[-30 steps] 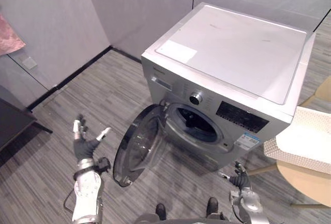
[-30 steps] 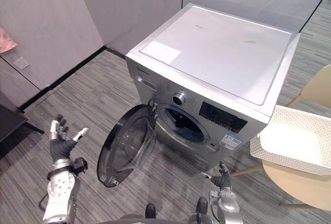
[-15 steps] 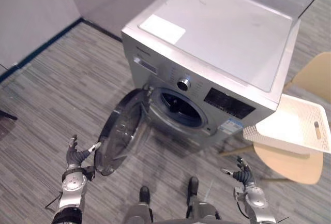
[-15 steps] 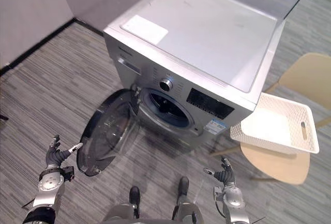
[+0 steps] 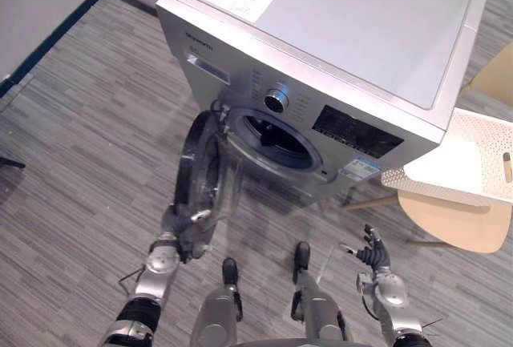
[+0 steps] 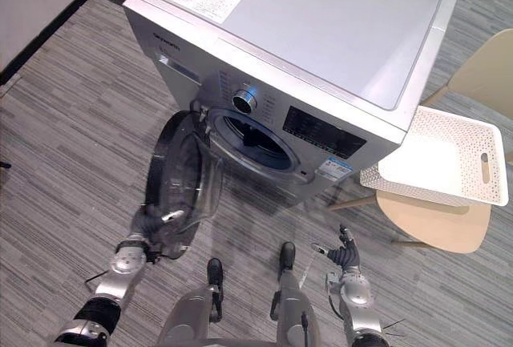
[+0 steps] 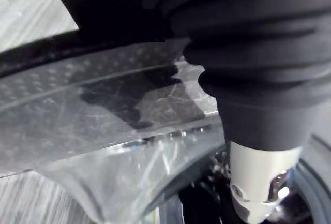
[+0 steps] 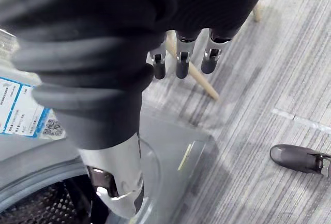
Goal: Pick up the laundry basket with both hands and put the clothes into the washing machine.
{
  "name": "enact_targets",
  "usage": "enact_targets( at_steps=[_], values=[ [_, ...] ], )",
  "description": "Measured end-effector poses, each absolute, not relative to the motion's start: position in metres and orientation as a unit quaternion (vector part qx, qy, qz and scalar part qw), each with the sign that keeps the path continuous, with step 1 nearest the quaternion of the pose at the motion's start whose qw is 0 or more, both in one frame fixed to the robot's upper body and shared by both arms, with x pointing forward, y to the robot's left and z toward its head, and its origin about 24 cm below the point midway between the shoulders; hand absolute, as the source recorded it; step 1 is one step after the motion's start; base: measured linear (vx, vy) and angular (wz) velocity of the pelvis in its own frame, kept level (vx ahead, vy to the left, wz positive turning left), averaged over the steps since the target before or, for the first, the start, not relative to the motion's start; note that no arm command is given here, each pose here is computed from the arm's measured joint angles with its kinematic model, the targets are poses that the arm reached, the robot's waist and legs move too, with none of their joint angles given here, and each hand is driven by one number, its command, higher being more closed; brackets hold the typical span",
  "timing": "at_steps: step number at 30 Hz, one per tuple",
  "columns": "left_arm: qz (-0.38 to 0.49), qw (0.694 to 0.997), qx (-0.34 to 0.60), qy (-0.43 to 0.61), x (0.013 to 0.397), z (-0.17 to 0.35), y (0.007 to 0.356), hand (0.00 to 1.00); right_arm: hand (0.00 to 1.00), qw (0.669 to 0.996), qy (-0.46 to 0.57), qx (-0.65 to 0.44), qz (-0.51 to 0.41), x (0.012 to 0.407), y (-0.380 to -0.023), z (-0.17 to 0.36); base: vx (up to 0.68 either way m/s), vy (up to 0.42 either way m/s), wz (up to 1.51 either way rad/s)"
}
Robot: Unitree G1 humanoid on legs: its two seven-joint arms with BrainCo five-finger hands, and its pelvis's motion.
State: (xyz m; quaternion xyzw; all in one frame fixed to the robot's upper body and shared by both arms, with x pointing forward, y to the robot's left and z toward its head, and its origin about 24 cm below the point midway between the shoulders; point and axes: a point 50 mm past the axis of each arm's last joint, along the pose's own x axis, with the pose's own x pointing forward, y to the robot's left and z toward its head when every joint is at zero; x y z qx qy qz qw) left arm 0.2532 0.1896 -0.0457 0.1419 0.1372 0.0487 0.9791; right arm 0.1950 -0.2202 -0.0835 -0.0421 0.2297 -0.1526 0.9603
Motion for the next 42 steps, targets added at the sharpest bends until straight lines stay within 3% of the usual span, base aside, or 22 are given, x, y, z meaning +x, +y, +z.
enact_targets(
  at_steps=[4,7,8,11,13,18,21,24,27,30,35,39,42],
  values=[
    [0.036,0.986,0.063,0.148,0.261,-0.046,0.132,0.0,0.0,0.957,0.235,-0.042,-0.166,0.19,-0.221,-0.086,-0.06,0.056,-0.53],
    [-0.109,0.986,0.085,0.095,0.277,-0.021,0.063,0.0,0.0,0.952,0.234,-0.045,-0.193,0.183,-0.229,-0.084,-0.04,0.052,-0.76],
    [-0.187,0.978,0.087,0.044,0.286,0.005,0.022,0.0,0.0,0.954,0.223,-0.046,-0.194,0.186,-0.229,-0.079,-0.01,0.066,-0.87],
    [-0.27,0.958,0.03,-0.091,0.299,0.084,-0.046,0.0,0.0,0.96,0.199,-0.043,-0.194,0.182,-0.227,-0.07,0.08,0.073,-1.19],
    [-0.289,0.947,0.013,-0.143,0.295,0.105,-0.052,0.0,0.0,0.957,0.208,-0.041,-0.197,0.173,-0.227,-0.073,0.18,0.001,-0.85],
    [-0.248,0.967,0.031,-0.052,0.292,0.053,-0.019,0.0,0.0,0.945,0.257,-0.026,-0.198,0.156,-0.216,-0.093,0.19,-0.072,0.14],
    [-0.214,0.976,0.035,0.035,0.263,0.001,0.027,0.0,0.0,0.943,0.28,-0.033,-0.179,0.161,-0.211,-0.102,0.14,-0.021,1.15],
    [-0.179,0.982,0.026,0.05,0.235,-0.013,0.078,0.0,0.0,0.969,0.211,-0.096,-0.081,0.188,-0.199,-0.077,0.05,0.014,1.08],
    [-0.179,0.983,0.013,0.036,0.211,-0.006,0.101,0.0,0.0,0.969,0.212,-0.118,-0.05,0.186,-0.198,-0.081,0.0,0.007,1.38],
    [-0.184,0.981,-0.037,-0.044,0.201,0.031,0.101,0.0,0.0,0.953,0.282,-0.103,-0.045,0.176,-0.204,-0.105,-0.01,0.037,1.19],
    [-0.177,0.961,-0.141,-0.161,0.199,0.084,0.107,0.0,0.0,0.953,0.288,-0.084,-0.033,0.186,-0.189,-0.108,-0.12,0.025,0.43],
    [-0.169,0.961,-0.153,-0.158,0.2,0.082,0.107,0.0,0.0,0.929,0.357,-0.087,-0.031,0.16,-0.194,-0.128,-0.08,0.001,0.05],
    [-0.131,0.978,-0.127,-0.097,0.203,0.05,0.119,0.0,0.0,0.911,0.396,-0.11,-0.025,0.13,-0.207,-0.138,-0.05,-0.007,0.05]
  ],
)
